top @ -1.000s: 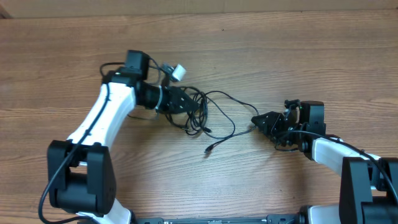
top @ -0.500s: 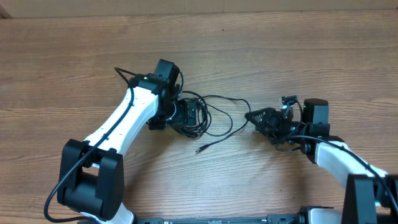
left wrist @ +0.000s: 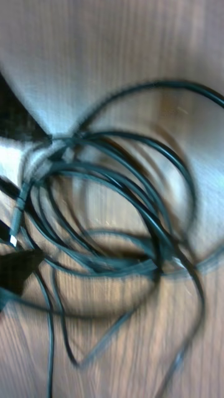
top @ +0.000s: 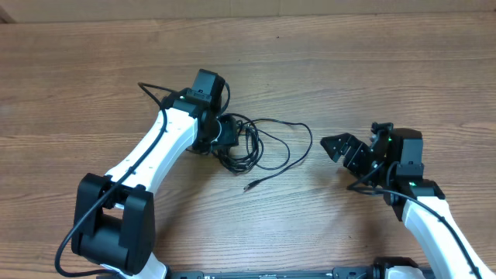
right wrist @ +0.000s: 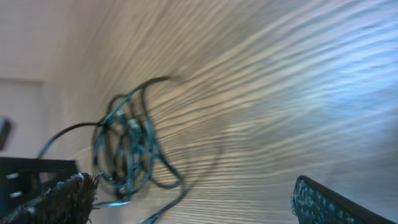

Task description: Untangle cables

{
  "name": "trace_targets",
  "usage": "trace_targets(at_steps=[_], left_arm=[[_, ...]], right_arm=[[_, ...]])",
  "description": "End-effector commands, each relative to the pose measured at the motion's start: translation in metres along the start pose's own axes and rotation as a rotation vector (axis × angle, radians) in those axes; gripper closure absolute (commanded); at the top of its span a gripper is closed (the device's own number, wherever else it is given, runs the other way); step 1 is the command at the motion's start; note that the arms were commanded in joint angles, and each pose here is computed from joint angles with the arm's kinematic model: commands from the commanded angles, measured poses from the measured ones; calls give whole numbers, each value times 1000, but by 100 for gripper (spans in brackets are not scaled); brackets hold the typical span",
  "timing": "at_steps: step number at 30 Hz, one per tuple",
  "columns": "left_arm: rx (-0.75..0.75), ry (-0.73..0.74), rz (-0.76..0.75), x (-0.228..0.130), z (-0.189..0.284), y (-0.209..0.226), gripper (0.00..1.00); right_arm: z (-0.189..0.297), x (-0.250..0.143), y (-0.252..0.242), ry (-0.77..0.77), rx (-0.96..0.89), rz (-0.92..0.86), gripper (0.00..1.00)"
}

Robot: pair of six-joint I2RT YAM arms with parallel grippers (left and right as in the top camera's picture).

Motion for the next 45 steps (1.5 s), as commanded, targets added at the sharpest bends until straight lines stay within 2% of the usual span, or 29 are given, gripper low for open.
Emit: trace_targets(at_steps=[1,2,4,10,14,18,25,31,37,45], left_arm=[[-91,-70,-33,14,14,-23,72],[-100,-86,-39,17,14,-27,82],[-115,-109,-57,21,14,-34,96],[-189,-147,-172,27,39,-57,96],[-265,-220,-262,32,97,-82,96],[-320,-338,-305,34,161,-99,96],[-408,-467,-356,15,228,-109,96],[-588,-452,-463,-17,261,-130,96],[-712,-471,-646,-46,288,-144,96],[-724,-496,-658,-46,295,-146,96]], right_arm=[[12,19,-2,-103,-70,21,0],[13,17,-3,-94,-72,17,0],[12,9,-1,-57,-57,10,0],[13,-13,27,81,115,9,0],[19,-20,57,141,283,61,0],[16,-27,85,136,363,177,0],[-11,-33,99,28,231,92,0],[-19,-46,139,-4,340,192,0],[-14,-29,153,-91,384,125,0],[-24,-69,143,43,320,157,0]])
Point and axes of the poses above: each gripper's point midway between its finger pads, its own z axis back along the fingers, its own y axis along the line the jaws close on, x = y × z, the point moved 1 cm from there along z, back along the fingers, and after that the axes turned 1 degree about -z, right-handed, at the moved point
